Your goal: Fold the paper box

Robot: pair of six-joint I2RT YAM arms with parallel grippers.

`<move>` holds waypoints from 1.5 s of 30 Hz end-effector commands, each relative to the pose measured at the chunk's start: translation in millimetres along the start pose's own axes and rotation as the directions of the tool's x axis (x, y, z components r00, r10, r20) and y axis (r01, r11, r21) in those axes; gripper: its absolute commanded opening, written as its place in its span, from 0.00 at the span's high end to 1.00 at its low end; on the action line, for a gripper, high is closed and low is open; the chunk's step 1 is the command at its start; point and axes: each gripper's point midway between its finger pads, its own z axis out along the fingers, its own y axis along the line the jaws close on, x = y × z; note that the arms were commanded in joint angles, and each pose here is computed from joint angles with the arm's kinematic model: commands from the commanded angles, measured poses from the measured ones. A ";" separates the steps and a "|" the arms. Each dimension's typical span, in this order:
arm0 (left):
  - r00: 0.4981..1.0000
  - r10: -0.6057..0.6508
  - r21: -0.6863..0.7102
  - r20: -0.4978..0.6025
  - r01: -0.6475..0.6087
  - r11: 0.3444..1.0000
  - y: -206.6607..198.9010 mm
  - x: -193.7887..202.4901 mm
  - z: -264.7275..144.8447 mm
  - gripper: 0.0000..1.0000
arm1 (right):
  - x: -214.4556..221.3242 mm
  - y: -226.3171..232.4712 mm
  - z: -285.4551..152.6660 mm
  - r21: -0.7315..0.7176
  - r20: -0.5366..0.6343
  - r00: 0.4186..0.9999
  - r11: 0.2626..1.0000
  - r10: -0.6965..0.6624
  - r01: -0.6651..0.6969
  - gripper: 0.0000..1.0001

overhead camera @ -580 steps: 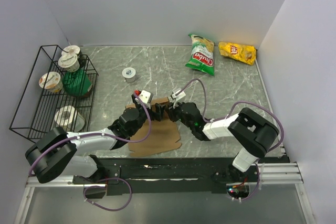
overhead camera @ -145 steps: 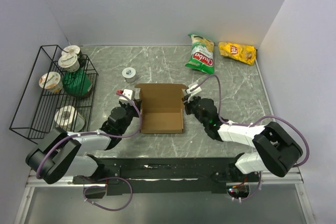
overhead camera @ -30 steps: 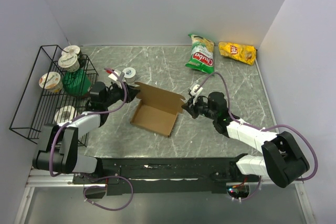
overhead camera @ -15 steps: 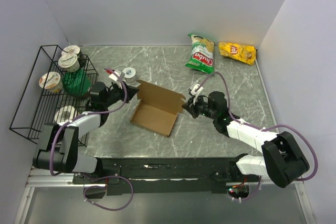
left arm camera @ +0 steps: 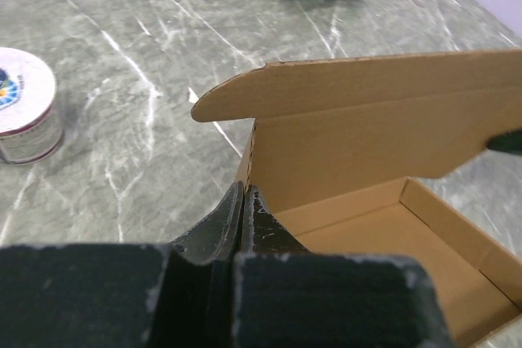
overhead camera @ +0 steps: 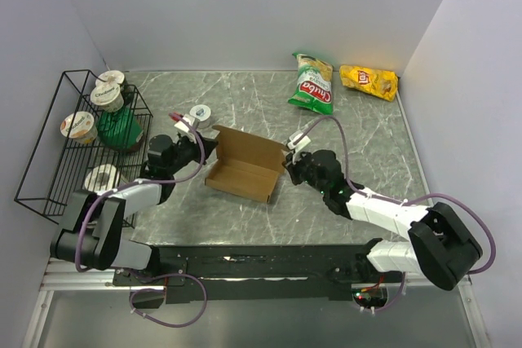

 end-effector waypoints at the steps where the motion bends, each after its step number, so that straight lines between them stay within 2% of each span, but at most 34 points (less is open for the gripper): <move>1: 0.999 -0.035 0.033 -0.007 0.036 0.999 -20.7 6.5 -0.4 0.99 | -19.4 3.3 3.9 0.118 0.070 0.997 0.993 0.015 -0.023 1.00; 7: 0.999 -0.052 0.009 -0.005 0.052 0.999 -30.6 19.2 -7.8 0.99 | -26.7 0.9 8.7 0.256 0.063 0.996 0.964 0.062 -0.077 1.00; 13: 0.996 -0.080 -0.018 0.046 0.081 0.997 -45.9 29.6 -22.5 0.99 | -31.1 2.5 11.2 0.361 0.062 0.995 0.928 0.077 -0.094 1.00; 21: 0.989 -0.109 -0.003 0.103 0.110 0.994 -75.3 43.5 -33.0 0.99 | -25.6 17.0 15.6 0.402 0.064 0.992 0.907 0.113 -0.129 1.00; 34: 0.980 -0.181 -0.012 0.087 0.182 0.983 -88.0 65.6 -39.8 0.99 | -1.7 45.6 16.6 0.421 0.028 0.988 0.894 0.152 -0.150 1.00; 45: 0.967 -0.237 -0.096 0.095 0.246 0.965 -77.9 78.6 -50.5 0.99 | 35.5 53.8 6.7 0.447 -0.043 0.987 0.886 0.157 -0.122 1.00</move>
